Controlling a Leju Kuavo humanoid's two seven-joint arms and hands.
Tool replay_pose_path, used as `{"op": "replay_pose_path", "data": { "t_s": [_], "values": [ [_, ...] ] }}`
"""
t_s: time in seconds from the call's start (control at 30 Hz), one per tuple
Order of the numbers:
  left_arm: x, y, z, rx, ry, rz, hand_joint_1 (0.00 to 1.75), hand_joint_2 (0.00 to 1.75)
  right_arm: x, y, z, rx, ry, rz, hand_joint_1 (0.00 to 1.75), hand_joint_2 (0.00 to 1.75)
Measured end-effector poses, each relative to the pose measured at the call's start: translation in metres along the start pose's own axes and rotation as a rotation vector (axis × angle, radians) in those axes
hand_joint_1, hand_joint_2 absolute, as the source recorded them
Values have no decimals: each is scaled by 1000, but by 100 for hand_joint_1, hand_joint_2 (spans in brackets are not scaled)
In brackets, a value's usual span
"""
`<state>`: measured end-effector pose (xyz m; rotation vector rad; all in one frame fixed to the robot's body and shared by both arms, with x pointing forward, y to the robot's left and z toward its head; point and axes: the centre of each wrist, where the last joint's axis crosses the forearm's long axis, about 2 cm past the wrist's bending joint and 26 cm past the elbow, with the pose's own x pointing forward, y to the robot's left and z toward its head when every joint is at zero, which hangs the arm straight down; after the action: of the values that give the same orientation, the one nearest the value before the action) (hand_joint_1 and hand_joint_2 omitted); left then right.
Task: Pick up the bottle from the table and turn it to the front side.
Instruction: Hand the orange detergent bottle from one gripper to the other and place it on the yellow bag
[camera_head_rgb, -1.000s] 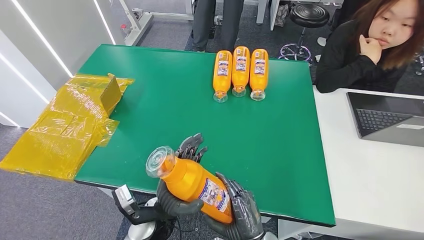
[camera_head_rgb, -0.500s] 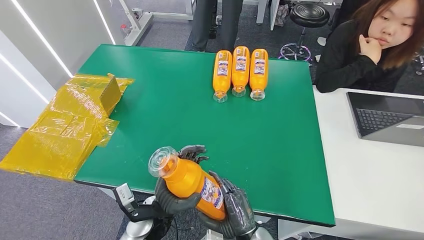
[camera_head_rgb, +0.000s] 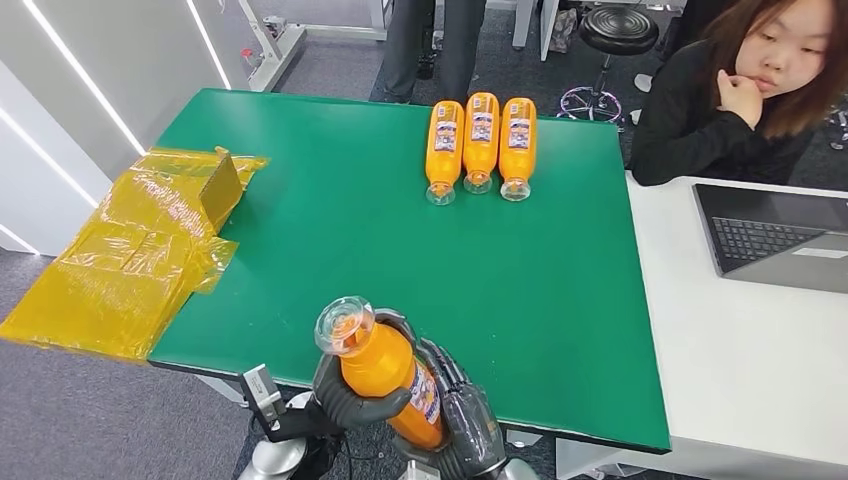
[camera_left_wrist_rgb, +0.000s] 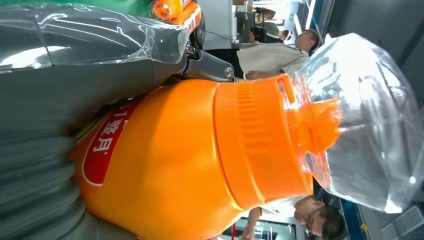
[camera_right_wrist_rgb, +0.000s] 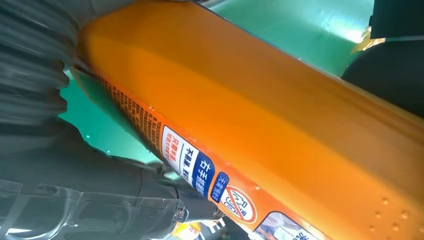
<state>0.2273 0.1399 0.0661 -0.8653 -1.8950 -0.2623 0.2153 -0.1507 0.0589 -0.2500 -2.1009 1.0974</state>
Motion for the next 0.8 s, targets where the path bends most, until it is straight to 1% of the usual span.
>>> {"op": "replay_pose_path", "data": {
  "t_s": [0.33,0.43,0.5,0.6,0.8],
  "values": [
    [0,1,1,19,5,-22,175,175,0,5,5,-16,12,-62,0,175],
    [0,4,-1,41,6,-67,175,175,3,6,7,-32,20,-104,0,175],
    [3,7,-4,52,3,-130,175,175,4,6,8,-47,25,-115,0,175],
    [11,18,-16,64,-24,-249,175,175,4,6,9,-76,42,-119,0,175],
    [35,52,-52,34,-103,-416,175,175,5,9,10,-104,58,-125,0,175]
  ]
}}
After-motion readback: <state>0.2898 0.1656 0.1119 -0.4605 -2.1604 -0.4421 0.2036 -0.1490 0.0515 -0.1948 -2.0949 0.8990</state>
